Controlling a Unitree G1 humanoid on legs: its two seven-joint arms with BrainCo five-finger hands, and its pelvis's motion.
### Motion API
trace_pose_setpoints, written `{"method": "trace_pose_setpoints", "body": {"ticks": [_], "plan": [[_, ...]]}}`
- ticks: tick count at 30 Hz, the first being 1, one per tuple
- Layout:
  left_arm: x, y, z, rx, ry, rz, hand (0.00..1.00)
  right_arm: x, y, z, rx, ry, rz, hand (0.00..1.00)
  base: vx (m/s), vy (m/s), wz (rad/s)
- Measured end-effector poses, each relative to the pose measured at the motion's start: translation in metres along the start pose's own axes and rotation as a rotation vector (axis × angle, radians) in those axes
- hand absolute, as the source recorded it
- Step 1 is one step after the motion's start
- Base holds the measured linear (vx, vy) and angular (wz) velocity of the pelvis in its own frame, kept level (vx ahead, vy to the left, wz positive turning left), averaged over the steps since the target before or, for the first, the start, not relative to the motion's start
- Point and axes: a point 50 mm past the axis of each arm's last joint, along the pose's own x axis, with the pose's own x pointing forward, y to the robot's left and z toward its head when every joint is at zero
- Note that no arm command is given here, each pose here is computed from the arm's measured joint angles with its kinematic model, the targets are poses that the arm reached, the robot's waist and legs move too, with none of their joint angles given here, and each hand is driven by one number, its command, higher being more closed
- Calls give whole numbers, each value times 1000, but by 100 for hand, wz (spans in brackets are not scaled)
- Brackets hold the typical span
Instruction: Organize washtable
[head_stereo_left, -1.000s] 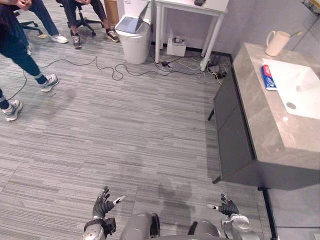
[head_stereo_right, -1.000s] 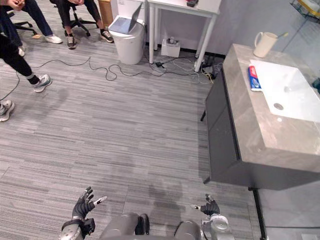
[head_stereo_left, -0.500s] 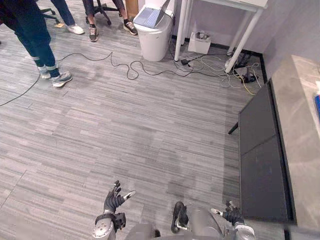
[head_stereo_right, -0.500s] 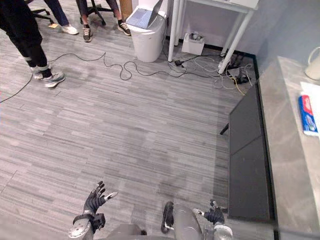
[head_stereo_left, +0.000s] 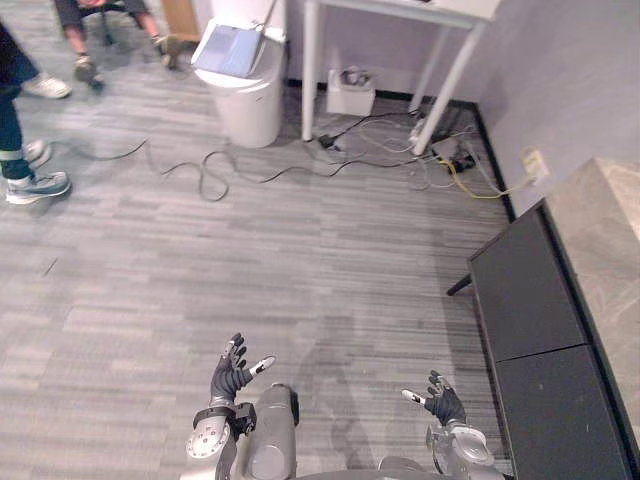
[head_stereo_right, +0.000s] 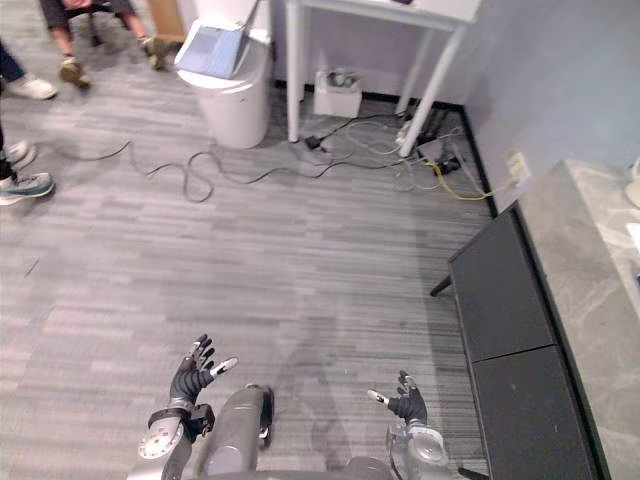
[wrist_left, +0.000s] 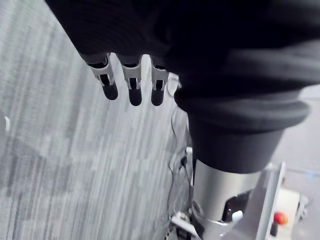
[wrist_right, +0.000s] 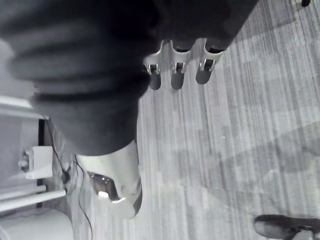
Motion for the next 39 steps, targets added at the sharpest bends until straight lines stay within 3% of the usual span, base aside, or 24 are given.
{"method": "trace_pose_setpoints", "body": {"ticks": [8, 11, 17, 29, 35, 39], "plan": [[-10, 22, -32, 31, 147, 40, 0, -2, -6, -13, -35, 55, -2, 0, 354, -71, -85], [-3, 12, -36, -7, 164, 38, 0, 1, -30, -13, -83, 80, -51, 0, 383, -21, -77], [1, 9, -31, 5, 143, 29, 0, -4, -35, -15, -69, 72, -70, 0, 255, -41, -45], [-11, -4, -46, -48, 187, 29, 0, -3, -26, 0, -34, -10, -55, 0, 179, 139, -111], [-12, 9, -44, -4, 174, 47, 0, -9, -14, -8, -8, 4, -37, 0, 177, 220, -106], [-10, 17, -49, 15, 206, 70, 0, 4, 1, 0, -75, 9, 28, 0, 166, 39, -72]]}}
